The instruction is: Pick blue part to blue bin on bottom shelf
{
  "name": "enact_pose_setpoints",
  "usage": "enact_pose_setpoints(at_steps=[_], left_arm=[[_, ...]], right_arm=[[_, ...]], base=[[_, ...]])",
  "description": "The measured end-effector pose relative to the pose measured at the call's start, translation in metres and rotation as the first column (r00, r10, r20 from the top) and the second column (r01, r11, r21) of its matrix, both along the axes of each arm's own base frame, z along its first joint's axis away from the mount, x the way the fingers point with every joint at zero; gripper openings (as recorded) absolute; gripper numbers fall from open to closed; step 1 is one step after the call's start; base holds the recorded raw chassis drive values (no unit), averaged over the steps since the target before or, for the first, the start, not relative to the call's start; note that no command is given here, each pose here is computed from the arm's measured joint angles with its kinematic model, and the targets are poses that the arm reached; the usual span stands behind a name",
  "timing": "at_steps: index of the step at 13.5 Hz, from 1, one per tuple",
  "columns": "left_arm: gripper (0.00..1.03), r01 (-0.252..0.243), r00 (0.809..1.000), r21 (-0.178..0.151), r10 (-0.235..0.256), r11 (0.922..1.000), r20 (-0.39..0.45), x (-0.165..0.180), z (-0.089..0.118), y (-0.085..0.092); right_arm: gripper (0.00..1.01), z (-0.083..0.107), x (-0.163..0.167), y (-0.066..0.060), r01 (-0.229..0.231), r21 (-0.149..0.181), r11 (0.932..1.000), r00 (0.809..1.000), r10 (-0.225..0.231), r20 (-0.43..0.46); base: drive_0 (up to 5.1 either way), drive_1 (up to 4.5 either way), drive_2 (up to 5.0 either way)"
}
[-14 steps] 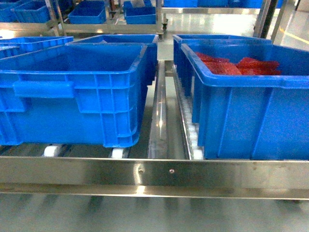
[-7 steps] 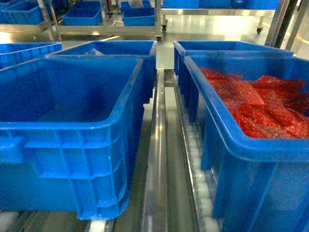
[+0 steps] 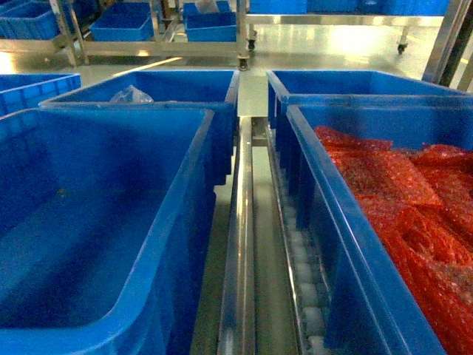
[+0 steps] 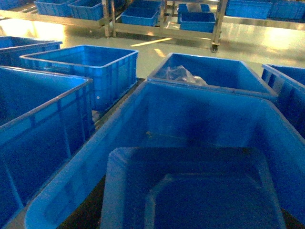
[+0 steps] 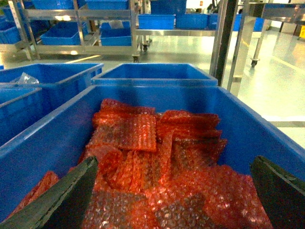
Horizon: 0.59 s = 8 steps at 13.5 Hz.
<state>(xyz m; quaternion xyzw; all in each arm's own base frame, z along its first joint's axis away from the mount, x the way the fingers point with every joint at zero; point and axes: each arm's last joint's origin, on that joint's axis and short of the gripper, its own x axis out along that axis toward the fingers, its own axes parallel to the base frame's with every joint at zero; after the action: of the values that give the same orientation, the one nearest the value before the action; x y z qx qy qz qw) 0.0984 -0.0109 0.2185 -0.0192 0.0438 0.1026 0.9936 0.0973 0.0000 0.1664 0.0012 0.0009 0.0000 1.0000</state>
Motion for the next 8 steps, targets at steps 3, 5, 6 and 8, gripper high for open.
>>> enact_pose_setpoints(at_steps=[3, 5, 6, 8], left_arm=[[0.43, 0.000, 1.000, 0.000, 0.000, 1.0000, 0.000, 0.0000, 0.0000, 0.0000], [0.43, 0.000, 1.000, 0.000, 0.000, 1.0000, 0.000, 0.0000, 0.0000, 0.0000], [0.43, 0.000, 1.000, 0.000, 0.000, 1.0000, 0.000, 0.0000, 0.0000, 0.0000], [0.43, 0.000, 1.000, 0.000, 0.000, 1.0000, 0.000, 0.0000, 0.0000, 0.0000]], right_arm=[[0.98, 0.0002, 0.0000, 0.0000, 0.000, 0.000, 1.0000, 1.000, 0.000, 0.002], [0.98, 0.0003, 0.0000, 0.0000, 0.000, 0.000, 1.0000, 1.000, 0.000, 0.003], [0.98, 0.0003, 0.0000, 0.0000, 0.000, 0.000, 1.0000, 1.000, 0.000, 0.003], [0.98, 0.0003, 0.0000, 0.0000, 0.000, 0.000, 1.0000, 1.000, 0.000, 0.003]], base=[[0.0, 4.13, -4.2], [0.0, 4.13, -4.2], [0.0, 4.13, -4.2], [0.0, 4.13, -4.2]])
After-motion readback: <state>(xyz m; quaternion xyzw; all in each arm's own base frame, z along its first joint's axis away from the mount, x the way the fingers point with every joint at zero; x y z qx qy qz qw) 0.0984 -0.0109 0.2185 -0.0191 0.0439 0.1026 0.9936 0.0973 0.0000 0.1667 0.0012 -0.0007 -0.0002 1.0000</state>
